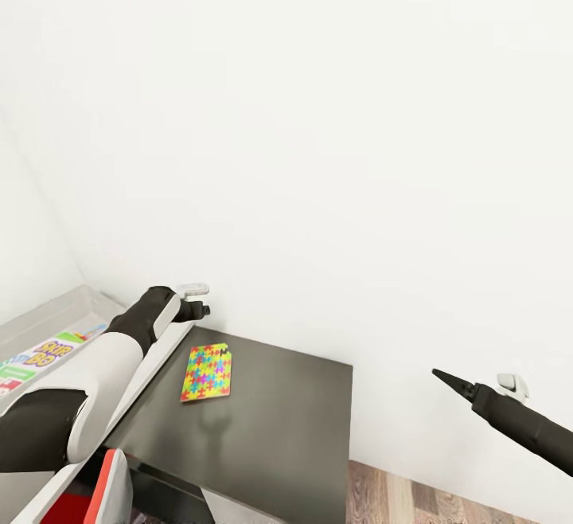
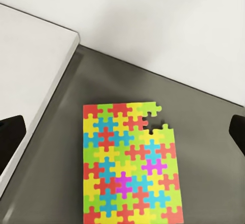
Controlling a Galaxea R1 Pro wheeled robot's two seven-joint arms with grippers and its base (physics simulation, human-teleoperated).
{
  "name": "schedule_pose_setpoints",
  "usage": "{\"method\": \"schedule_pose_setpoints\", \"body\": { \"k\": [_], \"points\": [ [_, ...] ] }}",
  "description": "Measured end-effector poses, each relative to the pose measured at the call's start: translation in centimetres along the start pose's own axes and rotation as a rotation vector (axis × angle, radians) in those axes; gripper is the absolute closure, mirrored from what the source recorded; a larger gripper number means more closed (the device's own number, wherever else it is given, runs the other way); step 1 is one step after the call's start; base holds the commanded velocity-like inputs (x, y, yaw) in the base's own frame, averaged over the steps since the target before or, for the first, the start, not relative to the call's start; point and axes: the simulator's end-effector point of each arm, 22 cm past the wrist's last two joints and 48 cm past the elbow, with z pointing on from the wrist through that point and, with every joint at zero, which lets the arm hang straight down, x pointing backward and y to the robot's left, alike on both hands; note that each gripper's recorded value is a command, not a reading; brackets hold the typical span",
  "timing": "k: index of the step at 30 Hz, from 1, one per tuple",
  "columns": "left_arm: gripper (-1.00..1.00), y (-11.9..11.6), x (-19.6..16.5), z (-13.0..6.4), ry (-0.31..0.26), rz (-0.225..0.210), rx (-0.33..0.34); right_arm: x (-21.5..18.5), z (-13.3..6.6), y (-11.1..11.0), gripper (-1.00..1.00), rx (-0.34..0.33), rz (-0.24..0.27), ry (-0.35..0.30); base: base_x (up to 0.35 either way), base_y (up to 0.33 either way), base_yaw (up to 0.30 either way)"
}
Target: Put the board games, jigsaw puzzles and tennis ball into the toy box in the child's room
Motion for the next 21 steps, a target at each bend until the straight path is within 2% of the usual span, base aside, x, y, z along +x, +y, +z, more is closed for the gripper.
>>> {"method": "schedule_pose_setpoints", "body": {
  "k": [18,21],
  "points": [
    [-1.00,-0.2,1.4,1.6,0.029,-0.005,0.010,0.8,0.6,-1.0,-1.00,0.015,0.014,0.021,0.000,0.000,0.000],
    [-1.00,-1.1,1.7,1.8,0.035,-0.009,0.052,0.9,0.7,-1.1,-1.00,0.018,0.016,0.024,0.000,0.000,0.000]
  ]
}}
